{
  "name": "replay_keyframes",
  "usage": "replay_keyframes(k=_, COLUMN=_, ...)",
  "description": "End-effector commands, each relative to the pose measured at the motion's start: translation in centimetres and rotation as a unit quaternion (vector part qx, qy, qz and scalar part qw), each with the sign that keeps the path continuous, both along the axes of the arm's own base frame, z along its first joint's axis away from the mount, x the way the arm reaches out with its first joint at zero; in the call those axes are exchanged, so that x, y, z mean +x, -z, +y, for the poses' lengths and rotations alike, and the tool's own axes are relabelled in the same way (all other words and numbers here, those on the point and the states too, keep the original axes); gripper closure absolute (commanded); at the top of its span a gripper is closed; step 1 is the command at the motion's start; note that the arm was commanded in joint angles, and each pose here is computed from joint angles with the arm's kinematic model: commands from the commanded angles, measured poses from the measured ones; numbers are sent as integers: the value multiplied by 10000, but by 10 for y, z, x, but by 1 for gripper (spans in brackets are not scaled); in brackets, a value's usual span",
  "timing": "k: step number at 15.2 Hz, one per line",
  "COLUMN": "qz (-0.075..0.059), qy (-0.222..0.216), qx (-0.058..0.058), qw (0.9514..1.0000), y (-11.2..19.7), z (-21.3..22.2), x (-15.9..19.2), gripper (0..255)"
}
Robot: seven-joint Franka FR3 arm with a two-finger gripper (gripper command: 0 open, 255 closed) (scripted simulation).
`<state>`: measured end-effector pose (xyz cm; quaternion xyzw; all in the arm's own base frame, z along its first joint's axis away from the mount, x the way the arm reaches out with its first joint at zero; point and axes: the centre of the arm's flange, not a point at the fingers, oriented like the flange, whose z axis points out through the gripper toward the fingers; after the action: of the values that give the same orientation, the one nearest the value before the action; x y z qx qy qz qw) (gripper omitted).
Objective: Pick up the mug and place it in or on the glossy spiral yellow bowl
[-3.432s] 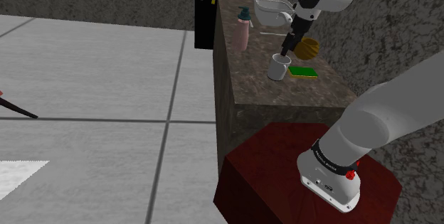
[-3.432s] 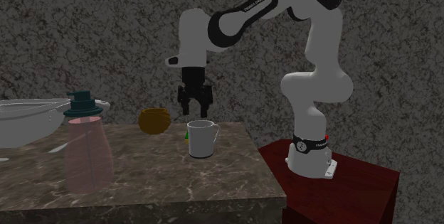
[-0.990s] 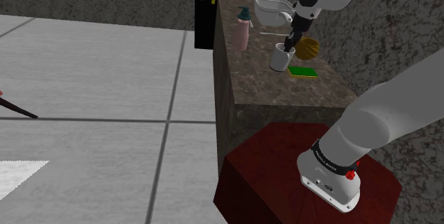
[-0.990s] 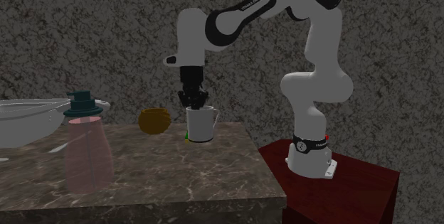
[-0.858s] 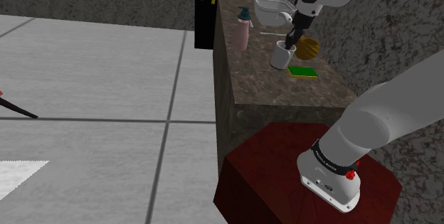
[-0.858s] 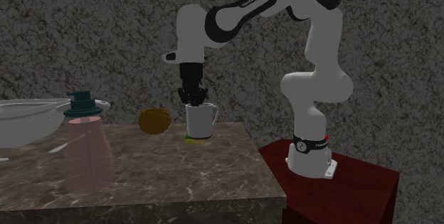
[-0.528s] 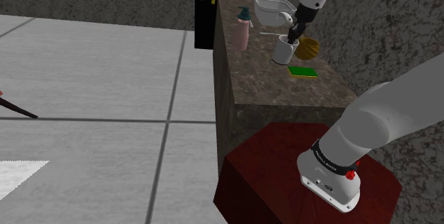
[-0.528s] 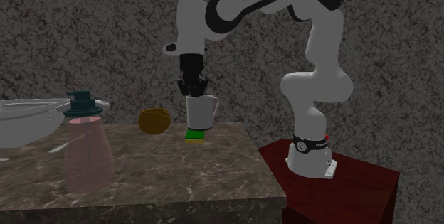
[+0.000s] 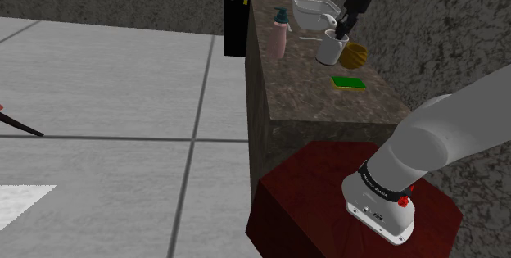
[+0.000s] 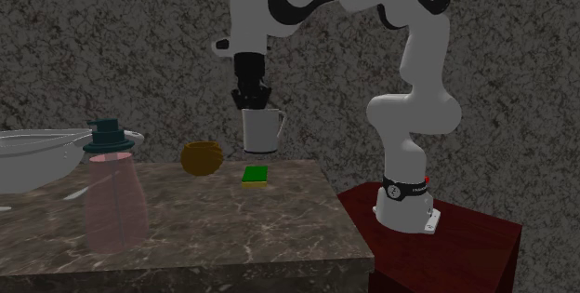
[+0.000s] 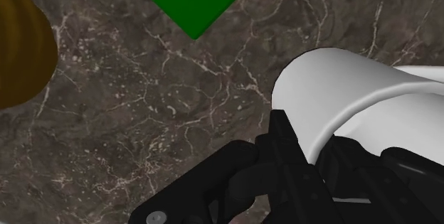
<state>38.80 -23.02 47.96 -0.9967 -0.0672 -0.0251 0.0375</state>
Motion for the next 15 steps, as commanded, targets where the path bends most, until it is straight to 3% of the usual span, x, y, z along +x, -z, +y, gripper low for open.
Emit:
replay_keyframes(k=1, qz=1, qy=0, qx=0, qw=10000, y=-12, z=0, x=0, gripper=255)
replay_keyframes(k=7, qz=1, qy=0, qx=0, qw=10000, y=-41, z=0, x=0, gripper=255)
replay_keyframes(k=15, qz=1, qy=0, qx=0, qw=10000, y=-49, z=-105, x=7, gripper=255)
